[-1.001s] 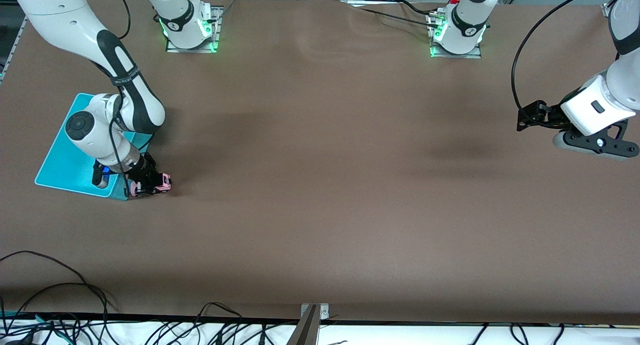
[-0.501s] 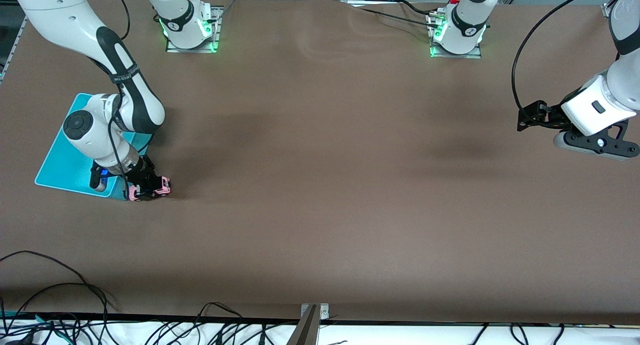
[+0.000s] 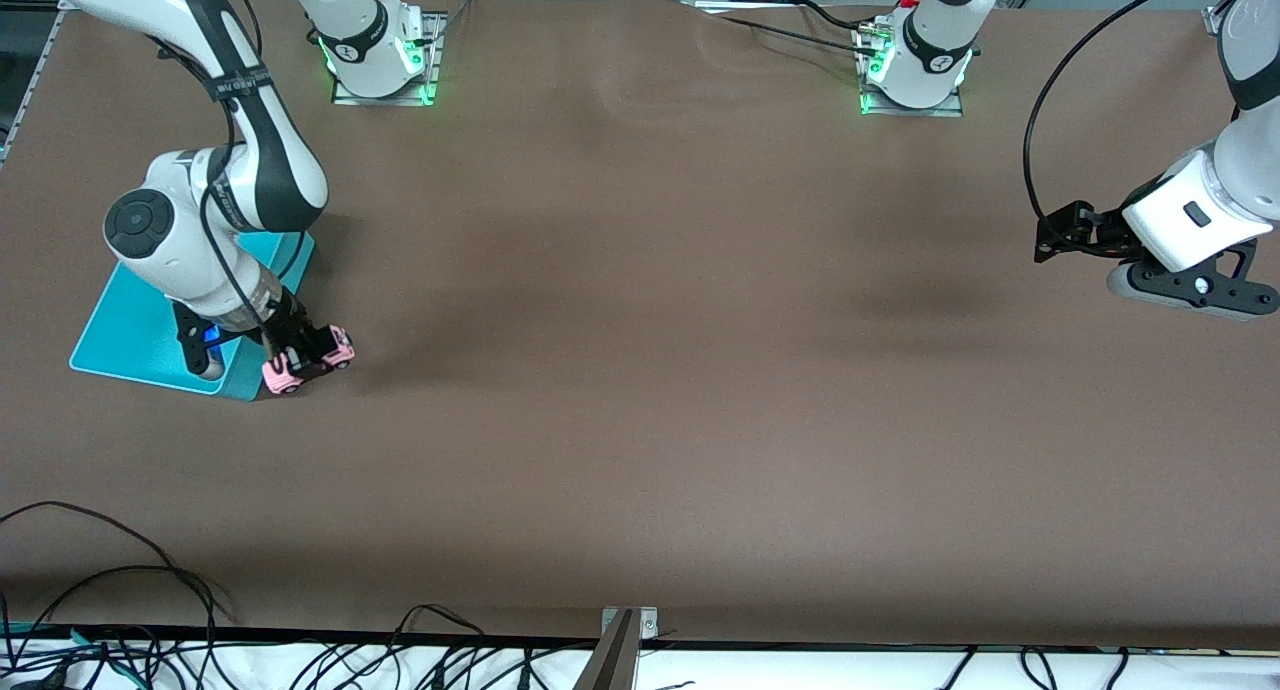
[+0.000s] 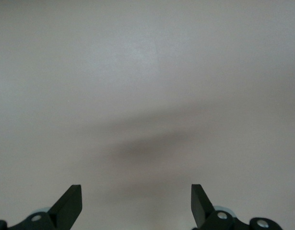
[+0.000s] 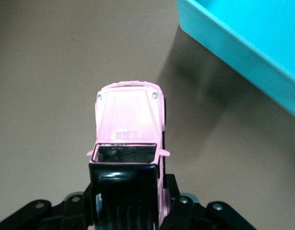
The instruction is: Wind and store pink jeep toy
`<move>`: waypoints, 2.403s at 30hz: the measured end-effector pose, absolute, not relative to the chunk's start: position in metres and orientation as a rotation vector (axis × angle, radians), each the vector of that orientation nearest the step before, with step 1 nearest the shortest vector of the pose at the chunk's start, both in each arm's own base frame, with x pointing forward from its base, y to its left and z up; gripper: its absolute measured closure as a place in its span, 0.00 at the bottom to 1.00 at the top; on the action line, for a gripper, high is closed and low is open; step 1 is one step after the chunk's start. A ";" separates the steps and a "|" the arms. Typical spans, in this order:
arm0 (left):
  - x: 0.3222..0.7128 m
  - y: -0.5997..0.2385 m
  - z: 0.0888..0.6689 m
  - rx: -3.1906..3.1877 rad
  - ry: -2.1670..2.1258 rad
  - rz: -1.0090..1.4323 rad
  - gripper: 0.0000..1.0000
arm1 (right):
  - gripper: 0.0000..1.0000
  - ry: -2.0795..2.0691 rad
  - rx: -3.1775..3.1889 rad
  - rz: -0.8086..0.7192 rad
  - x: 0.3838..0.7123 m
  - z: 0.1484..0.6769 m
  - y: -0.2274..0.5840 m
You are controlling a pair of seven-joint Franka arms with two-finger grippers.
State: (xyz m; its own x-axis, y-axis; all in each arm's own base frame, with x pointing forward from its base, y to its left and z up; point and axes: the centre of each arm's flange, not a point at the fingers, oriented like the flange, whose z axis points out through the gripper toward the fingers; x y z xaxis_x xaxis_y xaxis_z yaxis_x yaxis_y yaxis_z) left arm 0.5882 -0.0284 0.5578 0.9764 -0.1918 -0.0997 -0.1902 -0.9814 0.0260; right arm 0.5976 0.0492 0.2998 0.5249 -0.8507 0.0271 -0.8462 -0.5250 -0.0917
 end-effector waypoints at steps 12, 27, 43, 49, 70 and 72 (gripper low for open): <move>0.588 -0.028 0.558 3.107 -0.300 -0.159 0.00 | 0.44 0.951 -3.050 0.185 0.591 0.328 -0.005; 0.588 -0.028 0.558 3.107 -0.300 -0.159 0.00 | 0.44 0.760 -3.210 0.333 0.571 0.327 -0.137; 0.588 -0.028 0.558 3.107 -0.300 -0.159 0.00 | 0.44 0.505 -3.378 0.597 0.541 0.213 -0.139; 0.588 -0.028 0.558 3.107 -0.300 -0.159 0.00 | 0.44 0.504 -3.381 0.585 0.543 0.216 -0.138; 0.588 -0.028 0.558 3.107 -0.300 -0.159 0.00 | 0.44 0.487 -3.392 0.703 0.521 0.194 -0.151; 0.588 -0.028 0.558 3.107 -0.300 -0.159 0.00 | 0.44 0.486 -3.396 0.702 0.520 0.193 -0.153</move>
State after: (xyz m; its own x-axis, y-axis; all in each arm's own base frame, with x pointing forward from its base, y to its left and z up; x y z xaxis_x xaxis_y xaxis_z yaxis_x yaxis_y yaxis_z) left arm 0.5882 -0.0282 0.5578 0.9764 -0.1914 -0.0997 -0.1898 -0.9815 0.0259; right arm 0.5196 -0.1527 0.1935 0.8849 -0.3313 -0.3274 -0.1902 -0.8986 0.3953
